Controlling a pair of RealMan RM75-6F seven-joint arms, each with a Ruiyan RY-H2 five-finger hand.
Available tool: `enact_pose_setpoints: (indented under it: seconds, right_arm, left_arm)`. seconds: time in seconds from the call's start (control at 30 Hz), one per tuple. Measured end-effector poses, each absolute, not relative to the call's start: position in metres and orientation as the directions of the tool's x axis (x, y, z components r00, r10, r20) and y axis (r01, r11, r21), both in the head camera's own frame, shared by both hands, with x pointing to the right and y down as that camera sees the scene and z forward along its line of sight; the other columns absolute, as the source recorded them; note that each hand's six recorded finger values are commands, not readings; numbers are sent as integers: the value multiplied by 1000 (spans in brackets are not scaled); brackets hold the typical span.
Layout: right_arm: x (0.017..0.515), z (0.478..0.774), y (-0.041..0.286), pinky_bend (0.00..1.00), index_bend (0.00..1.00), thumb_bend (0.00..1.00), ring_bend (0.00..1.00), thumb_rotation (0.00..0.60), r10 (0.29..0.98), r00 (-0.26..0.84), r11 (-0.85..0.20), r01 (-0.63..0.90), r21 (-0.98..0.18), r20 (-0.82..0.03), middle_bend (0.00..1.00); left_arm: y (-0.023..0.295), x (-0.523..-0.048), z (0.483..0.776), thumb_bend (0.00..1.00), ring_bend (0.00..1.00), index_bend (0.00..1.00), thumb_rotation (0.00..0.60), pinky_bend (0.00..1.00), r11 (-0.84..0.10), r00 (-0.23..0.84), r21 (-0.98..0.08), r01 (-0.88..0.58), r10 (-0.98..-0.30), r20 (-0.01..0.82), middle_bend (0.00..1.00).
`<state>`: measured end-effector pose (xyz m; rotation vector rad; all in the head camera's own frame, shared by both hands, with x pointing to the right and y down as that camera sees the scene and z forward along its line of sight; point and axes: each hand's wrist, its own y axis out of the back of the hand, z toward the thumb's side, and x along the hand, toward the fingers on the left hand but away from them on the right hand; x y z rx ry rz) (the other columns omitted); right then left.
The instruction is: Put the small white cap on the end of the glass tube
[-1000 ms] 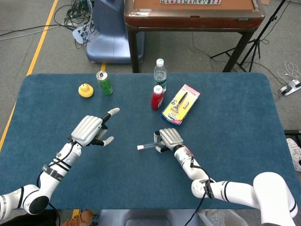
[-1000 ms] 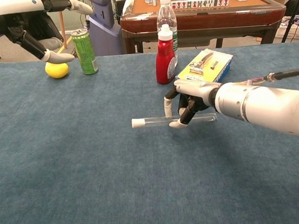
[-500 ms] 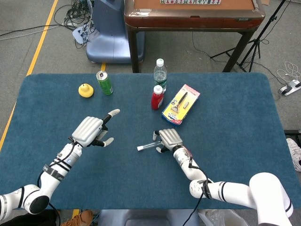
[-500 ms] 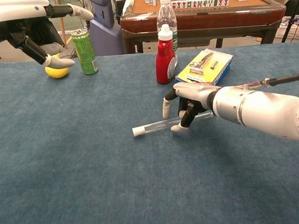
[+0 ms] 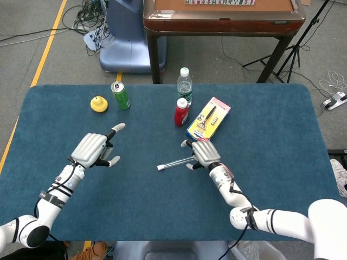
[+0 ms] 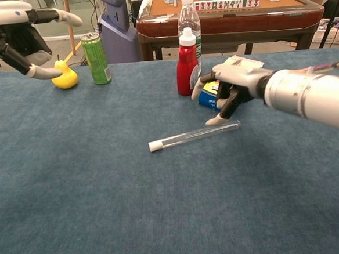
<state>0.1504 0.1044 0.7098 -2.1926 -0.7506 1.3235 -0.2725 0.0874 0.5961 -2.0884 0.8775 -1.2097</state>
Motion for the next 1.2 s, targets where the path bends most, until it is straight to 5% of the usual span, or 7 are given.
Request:
enact_pose_setpoints:
  seconds: [0.23,0.5,0.73,1.2]
  right_arm:
    - [228,653,93,1000,464,343,784,600,764,300,-635,190,-749,-572,761]
    - [315,600,120,762,465,343,531,600,844,182,-528,112,-842,-505,563]
    - [365,571,154,741,464,344,515,600,888,105,-457,101,-884,-447,546]
    - [410,554,202,730,465,346,514,600,903,18,-429,82,-899,-429,546]
  left_arm:
    - [95,-315,593,258,738,165,600,983,-567,264,-807,-163,-814,518,717]
    - [123,-372,581,258,424,165,600,582,-484,115,-872,-70,-873,475,453]
    - [156,-414,568,258,228,125,600,279,-450,11,-893,-32,-893,449,251]
    - [214,-444,541,248,208,106,600,217,-393,-68,-920,11,-918,391,224]
